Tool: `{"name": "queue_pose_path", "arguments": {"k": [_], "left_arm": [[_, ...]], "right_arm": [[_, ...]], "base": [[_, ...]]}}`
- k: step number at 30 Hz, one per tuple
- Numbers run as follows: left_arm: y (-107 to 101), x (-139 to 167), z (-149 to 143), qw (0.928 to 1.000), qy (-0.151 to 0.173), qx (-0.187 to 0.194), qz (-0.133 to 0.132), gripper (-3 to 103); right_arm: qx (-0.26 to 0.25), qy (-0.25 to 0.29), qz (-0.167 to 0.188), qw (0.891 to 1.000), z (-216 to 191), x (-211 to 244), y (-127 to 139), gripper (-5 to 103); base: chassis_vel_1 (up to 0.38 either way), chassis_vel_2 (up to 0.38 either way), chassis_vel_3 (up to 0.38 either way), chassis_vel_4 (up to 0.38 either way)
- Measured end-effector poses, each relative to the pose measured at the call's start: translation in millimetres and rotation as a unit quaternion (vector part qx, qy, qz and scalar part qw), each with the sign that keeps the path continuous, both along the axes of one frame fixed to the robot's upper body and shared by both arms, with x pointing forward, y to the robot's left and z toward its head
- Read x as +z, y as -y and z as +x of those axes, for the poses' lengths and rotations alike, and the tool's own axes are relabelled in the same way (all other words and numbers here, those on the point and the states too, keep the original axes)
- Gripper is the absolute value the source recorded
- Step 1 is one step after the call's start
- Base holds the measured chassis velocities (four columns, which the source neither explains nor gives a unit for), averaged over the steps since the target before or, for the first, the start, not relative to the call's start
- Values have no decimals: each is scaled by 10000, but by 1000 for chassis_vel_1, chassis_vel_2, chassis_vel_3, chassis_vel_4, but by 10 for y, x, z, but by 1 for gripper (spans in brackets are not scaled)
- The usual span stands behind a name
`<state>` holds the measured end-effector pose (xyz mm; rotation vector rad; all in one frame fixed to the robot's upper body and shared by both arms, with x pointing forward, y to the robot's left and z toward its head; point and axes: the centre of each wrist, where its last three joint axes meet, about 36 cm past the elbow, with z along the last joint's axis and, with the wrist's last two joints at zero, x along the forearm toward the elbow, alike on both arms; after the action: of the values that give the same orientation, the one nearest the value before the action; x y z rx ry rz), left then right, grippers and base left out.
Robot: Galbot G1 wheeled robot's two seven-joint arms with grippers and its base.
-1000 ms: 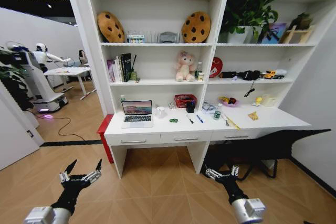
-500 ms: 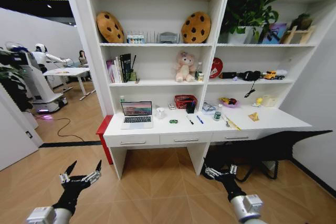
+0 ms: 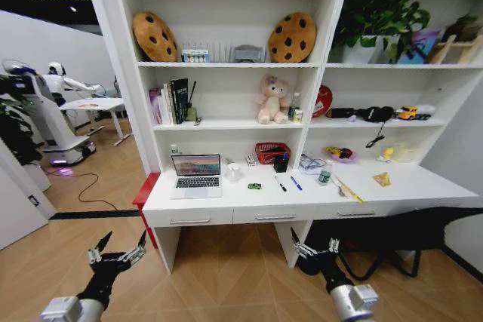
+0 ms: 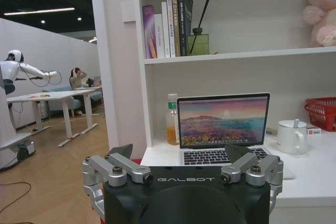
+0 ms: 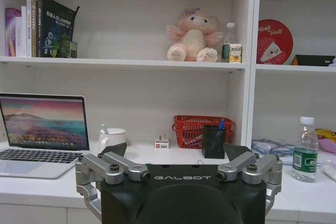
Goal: Organize the objects on the table.
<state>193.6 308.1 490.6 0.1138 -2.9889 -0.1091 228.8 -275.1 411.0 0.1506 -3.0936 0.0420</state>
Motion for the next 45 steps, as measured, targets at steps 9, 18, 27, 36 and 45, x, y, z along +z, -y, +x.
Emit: {"name": "queue_pose_path", "arguments": {"k": [9,18,27,36,45], "left_arm": [[13,23,-21,10000,20,-1,8,98],[1,80,-21,9998,119,141,104,100],[-82,62,7,9989,277,-241,294,89],[-299,69,140,9867,555,-1174,980,52],[-478,108,375,9710,607,-1739,1525,25]], "right_arm": [[43,27,11,10000,19,-21,-12,100],[189,162,-266,9993,-19,5,-66,100],[450,297,-422,9976,-55,-70,-112,100],[357,235,-425,9982,-40,-175,-38,100],[368,175,-494,9979,-7,-231,14,100]], "base": [[-368,365,357,-374],[-332,334,335,-337],[-97,87,57,-67],[34,-49,-31,49],[0,0,0,0]]}}
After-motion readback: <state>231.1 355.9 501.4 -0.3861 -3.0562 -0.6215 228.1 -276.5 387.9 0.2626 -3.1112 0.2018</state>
